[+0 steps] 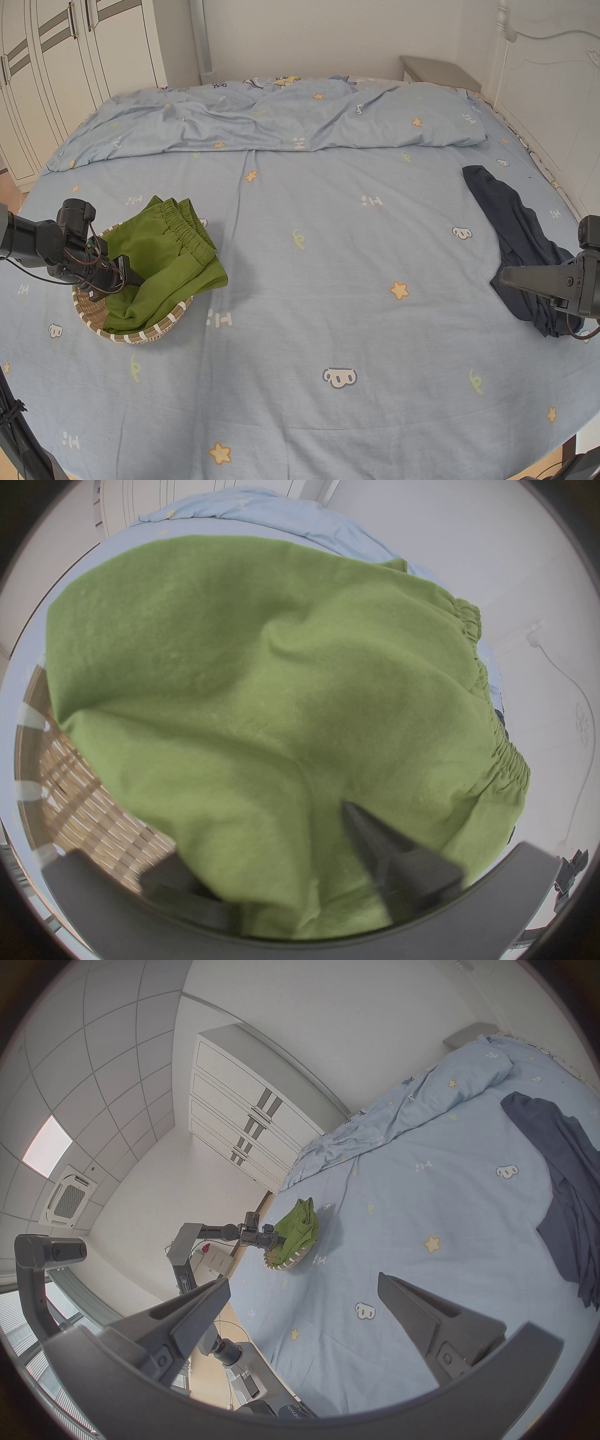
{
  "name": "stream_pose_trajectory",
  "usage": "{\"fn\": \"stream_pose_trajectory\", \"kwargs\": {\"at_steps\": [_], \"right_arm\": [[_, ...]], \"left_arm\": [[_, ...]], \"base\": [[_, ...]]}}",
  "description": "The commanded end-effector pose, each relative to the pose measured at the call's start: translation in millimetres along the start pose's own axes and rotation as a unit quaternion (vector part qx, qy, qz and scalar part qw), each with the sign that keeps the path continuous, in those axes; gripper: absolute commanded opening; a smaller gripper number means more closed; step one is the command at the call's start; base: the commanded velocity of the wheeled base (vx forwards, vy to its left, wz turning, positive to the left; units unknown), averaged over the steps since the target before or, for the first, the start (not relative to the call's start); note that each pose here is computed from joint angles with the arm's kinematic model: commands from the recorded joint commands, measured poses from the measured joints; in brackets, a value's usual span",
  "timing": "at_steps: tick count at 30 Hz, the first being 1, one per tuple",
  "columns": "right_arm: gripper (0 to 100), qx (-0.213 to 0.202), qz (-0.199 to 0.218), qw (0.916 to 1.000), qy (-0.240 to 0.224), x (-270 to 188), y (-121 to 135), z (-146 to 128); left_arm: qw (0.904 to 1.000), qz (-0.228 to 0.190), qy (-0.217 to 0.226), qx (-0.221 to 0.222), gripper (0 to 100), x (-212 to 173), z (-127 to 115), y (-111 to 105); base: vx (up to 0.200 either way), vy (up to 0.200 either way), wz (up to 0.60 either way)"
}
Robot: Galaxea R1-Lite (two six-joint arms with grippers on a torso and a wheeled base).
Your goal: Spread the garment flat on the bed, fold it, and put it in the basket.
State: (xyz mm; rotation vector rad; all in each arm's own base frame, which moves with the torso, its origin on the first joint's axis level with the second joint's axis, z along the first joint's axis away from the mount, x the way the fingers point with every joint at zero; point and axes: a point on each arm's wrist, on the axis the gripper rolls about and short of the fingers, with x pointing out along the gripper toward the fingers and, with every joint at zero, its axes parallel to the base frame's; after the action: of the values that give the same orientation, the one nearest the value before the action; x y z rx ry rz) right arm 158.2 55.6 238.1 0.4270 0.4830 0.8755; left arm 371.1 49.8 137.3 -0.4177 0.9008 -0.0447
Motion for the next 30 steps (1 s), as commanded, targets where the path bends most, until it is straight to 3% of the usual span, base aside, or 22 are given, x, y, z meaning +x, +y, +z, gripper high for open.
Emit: {"fn": "stream_pose_trajectory", "kwargs": {"at_steps": [1, 6, 9, 11, 13, 17, 23, 26, 30], "right_arm": [[100, 0.000, 0.000, 1.0000, 0.000, -0.1, 0.2, 0.0], [100, 0.000, 0.001, 1.0000, 0.000, -0.1, 0.2, 0.0], [100, -0.001, 0.002, 1.0000, 0.000, 0.0, 0.4, -0.1], [100, 0.000, 0.001, 1.0000, 0.000, -0.1, 0.2, 0.0], [100, -0.002, 0.003, 1.0000, 0.000, -0.9, 1.1, -0.4], [100, -0.009, 0.005, 0.9999, -0.008, -5.2, 5.1, -0.1], [100, -0.059, 0.014, 0.9977, -0.031, -29.3, 20.8, -15.8], [100, -0.114, 0.000, 0.9925, -0.045, -44.8, 23.2, -34.4], [100, -0.147, 0.003, 0.9870, -0.065, -67.6, 32.0, -65.1]], "left_arm": [[0.9999, 0.000, -0.016, 0.004, 100, -11.9, 3.7, -4.4], [0.9993, 0.004, -0.037, 0.009, 100, -52.7, 4.5, -15.9], [0.9990, 0.026, -0.035, 0.012, 100, -72.7, 1.9, -21.4], [0.9964, 0.074, -0.036, 0.018, 100, -96.6, 1.3, -28.4], [0.9944, 0.095, -0.042, 0.018, 100, -112.4, -0.5, -32.0], [0.9934, 0.093, -0.063, 0.024, 100, -142.2, -7.6, -40.9], [0.9920, 0.059, -0.096, 0.058, 100, -207.8, -45.2, -70.8], [0.9896, 0.008, -0.114, 0.087, 100, -248.7, -97.4, -86.3], [0.9819, -0.053, -0.151, 0.102, 100, -288.7, -155.5, -80.8]], "base": [[0.000, 0.000, 0.00], [0.000, 0.000, 0.00], [0.000, 0.000, 0.00], [0.000, 0.000, 0.00], [0.000, 0.000, 0.00], [0.000, 0.000, 0.00], [0.000, 0.000, 0.00], [0.000, 0.000, 0.00], [0.000, 0.000, 0.00]]}}
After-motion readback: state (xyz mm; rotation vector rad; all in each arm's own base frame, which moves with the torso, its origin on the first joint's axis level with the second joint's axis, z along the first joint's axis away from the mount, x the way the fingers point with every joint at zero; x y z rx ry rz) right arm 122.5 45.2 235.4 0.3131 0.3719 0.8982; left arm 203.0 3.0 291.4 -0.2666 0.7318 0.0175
